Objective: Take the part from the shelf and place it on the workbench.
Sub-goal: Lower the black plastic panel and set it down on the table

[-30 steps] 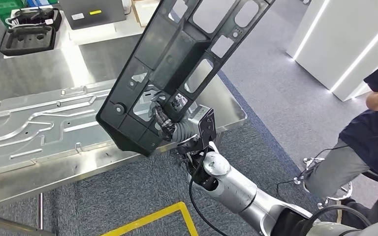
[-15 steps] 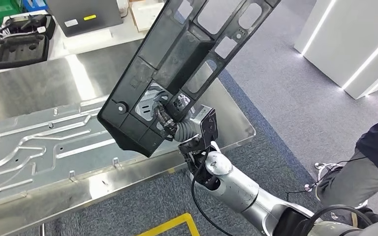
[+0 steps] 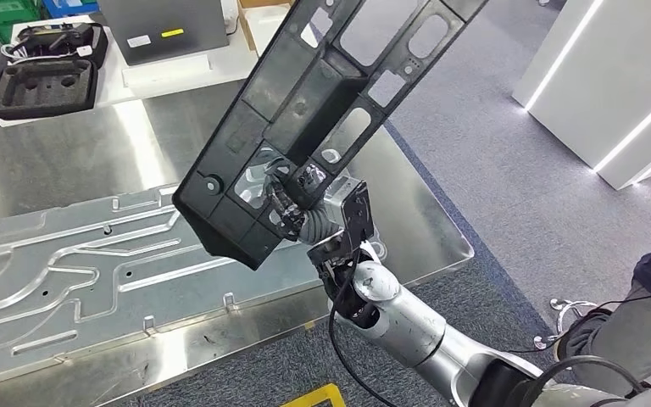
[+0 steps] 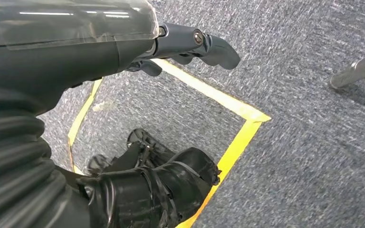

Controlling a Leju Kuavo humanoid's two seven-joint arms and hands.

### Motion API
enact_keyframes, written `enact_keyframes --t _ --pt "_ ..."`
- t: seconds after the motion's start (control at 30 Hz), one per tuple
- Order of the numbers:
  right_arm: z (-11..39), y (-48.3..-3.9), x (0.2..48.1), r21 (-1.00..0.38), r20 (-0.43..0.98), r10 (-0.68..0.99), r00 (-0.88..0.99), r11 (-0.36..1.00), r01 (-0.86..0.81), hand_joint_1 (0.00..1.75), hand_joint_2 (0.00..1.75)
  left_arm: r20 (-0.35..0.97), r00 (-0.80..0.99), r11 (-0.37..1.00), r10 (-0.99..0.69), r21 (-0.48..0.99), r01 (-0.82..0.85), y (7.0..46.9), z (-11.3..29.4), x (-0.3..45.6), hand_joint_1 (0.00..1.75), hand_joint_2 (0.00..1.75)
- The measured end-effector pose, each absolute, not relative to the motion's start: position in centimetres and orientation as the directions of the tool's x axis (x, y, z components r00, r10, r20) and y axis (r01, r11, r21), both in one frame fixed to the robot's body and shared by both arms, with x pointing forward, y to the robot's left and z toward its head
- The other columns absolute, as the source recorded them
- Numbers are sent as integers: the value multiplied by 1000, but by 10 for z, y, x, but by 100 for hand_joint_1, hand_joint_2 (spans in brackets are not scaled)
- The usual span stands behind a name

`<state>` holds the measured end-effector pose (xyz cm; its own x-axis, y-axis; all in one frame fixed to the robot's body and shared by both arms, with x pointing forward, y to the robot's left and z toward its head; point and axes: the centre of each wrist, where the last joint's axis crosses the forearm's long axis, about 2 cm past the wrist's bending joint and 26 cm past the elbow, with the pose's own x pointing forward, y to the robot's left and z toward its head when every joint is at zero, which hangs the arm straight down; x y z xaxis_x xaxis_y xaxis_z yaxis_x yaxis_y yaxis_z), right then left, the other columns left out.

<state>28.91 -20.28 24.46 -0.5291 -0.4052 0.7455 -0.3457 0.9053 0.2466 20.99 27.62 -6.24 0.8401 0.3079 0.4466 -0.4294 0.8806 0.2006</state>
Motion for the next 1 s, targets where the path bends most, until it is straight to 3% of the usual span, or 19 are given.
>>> enact_keyframes --t 0.23,0.4,0.5,0.63,0.83,1.0 --pt "267 -223 316 74 843 -158 -514 981 -181 175 175 440 843 862 309 244 -444 294 -65 204 0 175" --pt "287 -244 347 -342 846 320 -427 939 27 175 175 429 846 858 316 251 -448 301 -67 200 0 175" --pt "295 -259 372 -589 743 587 -322 801 103 175 175 418 850 862 320 243 -444 307 -67 199 0 175" --pt "320 -277 408 -829 492 845 -210 528 182 175 175 429 845 867 320 226 -443 311 -64 208 0 175" --pt "346 -287 445 -970 161 979 -125 180 163 175 175 455 832 870 316 210 -446 312 -60 216 0 175" --pt "332 -285 457 -993 -1 987 -160 17 113 175 175 482 819 872 312 196 -447 308 -57 222 0 175"
